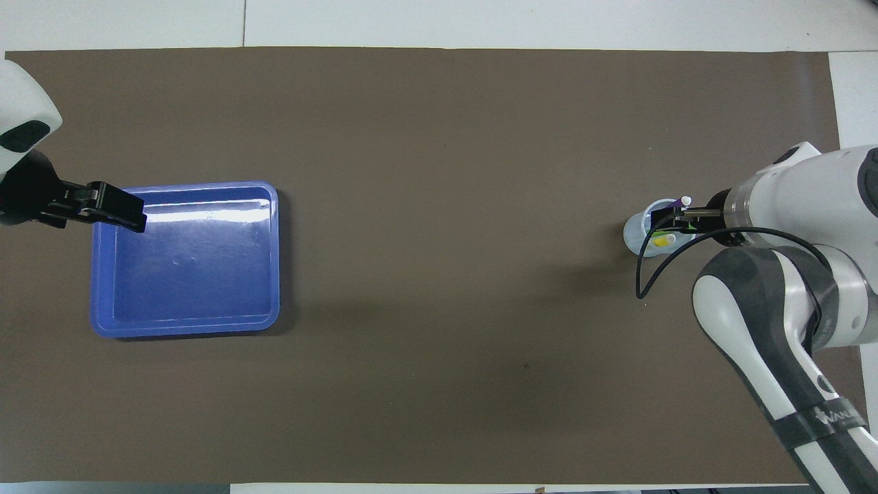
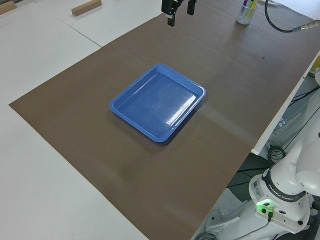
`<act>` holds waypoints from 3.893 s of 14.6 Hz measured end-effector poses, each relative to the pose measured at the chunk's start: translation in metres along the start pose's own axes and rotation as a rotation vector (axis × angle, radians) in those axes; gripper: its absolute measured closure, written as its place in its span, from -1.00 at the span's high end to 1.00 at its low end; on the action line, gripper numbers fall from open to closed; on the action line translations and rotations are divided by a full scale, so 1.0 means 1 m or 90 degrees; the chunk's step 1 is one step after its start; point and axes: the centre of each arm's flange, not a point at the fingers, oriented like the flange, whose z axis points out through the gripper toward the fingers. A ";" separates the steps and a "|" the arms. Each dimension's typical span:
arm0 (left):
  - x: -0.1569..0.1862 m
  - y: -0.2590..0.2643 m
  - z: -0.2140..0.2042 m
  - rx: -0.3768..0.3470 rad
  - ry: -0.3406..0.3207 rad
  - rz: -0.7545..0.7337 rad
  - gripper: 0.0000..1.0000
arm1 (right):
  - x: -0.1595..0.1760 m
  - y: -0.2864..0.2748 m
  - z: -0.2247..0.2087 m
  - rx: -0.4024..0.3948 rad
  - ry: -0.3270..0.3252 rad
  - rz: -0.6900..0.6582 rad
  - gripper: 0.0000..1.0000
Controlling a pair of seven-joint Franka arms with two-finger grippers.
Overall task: Right arm passes pens to left for tray arrangement
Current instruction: 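Grasp the yellow pen from the white cup with the right gripper, then carry the yellow pen toward the left gripper while the left gripper opens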
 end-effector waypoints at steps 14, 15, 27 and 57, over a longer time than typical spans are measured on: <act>0.000 0.002 0.002 -0.007 -0.002 0.000 1.00 | -0.001 -0.008 -0.005 0.004 0.028 -0.009 -0.67; 0.000 0.004 0.002 -0.017 -0.002 -0.003 1.00 | 0.001 -0.007 -0.014 0.005 0.040 -0.008 -0.67; 0.011 0.028 -0.001 -0.196 0.009 -0.384 1.00 | -0.020 -0.008 -0.163 0.131 0.037 0.051 -0.67; -0.015 0.148 -0.015 -0.417 -0.323 -0.889 0.97 | -0.037 -0.312 -0.240 0.503 -0.118 0.387 -0.67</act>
